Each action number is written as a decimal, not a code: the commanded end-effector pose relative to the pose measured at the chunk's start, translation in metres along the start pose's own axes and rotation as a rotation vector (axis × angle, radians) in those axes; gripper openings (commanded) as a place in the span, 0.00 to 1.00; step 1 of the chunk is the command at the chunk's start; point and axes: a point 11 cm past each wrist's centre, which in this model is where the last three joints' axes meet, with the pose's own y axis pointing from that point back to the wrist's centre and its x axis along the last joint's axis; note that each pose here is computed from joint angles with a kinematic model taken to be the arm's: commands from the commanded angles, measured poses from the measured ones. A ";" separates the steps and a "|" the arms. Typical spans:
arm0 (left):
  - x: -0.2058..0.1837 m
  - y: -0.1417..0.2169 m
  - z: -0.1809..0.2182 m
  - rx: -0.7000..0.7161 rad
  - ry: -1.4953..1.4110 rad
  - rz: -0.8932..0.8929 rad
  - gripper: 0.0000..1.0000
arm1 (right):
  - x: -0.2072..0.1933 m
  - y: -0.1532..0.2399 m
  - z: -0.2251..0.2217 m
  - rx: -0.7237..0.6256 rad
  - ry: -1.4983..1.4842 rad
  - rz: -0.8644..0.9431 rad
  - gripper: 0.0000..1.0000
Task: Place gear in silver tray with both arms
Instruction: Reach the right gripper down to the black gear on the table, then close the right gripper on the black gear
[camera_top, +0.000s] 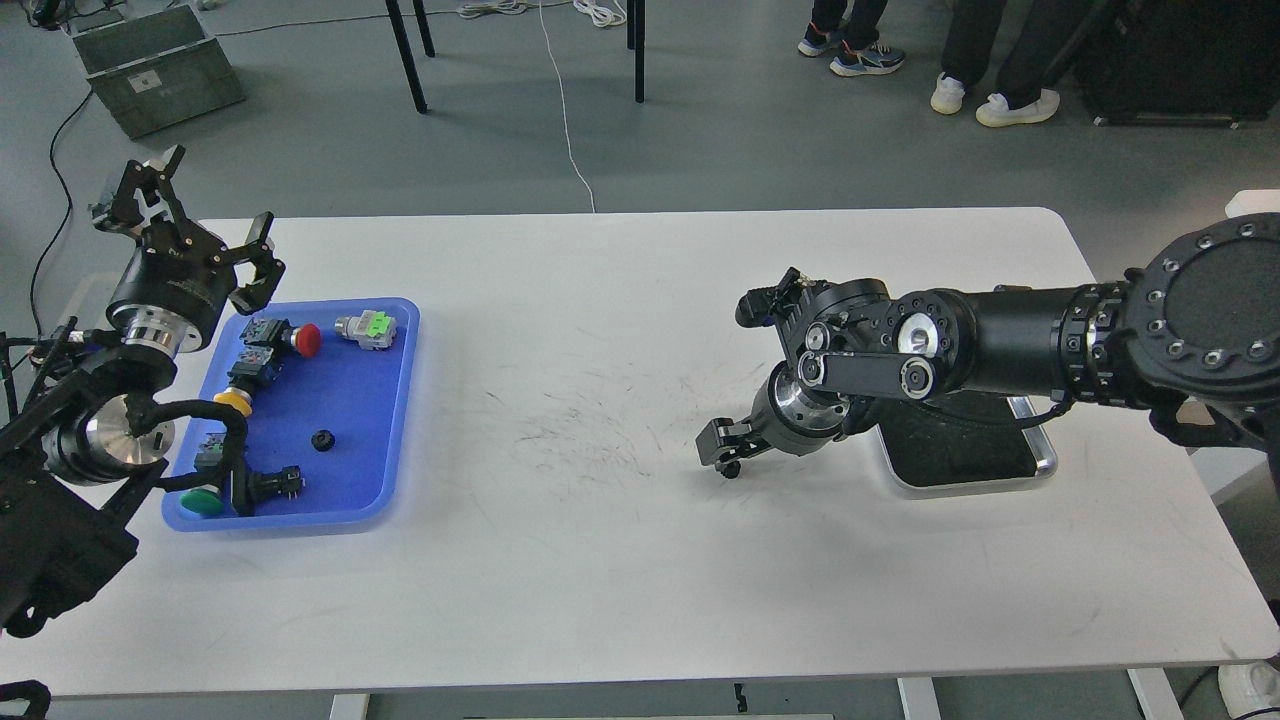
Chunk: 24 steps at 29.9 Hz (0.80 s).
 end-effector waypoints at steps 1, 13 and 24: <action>0.000 0.000 0.000 0.000 0.000 0.000 0.98 | 0.000 0.001 -0.006 0.026 -0.011 0.000 0.93; 0.003 0.001 0.008 -0.024 -0.010 0.004 0.98 | 0.000 0.004 -0.019 0.088 -0.065 -0.013 0.93; 0.004 0.001 0.010 -0.031 -0.014 0.005 0.98 | -0.003 0.003 -0.018 0.074 -0.047 -0.019 0.79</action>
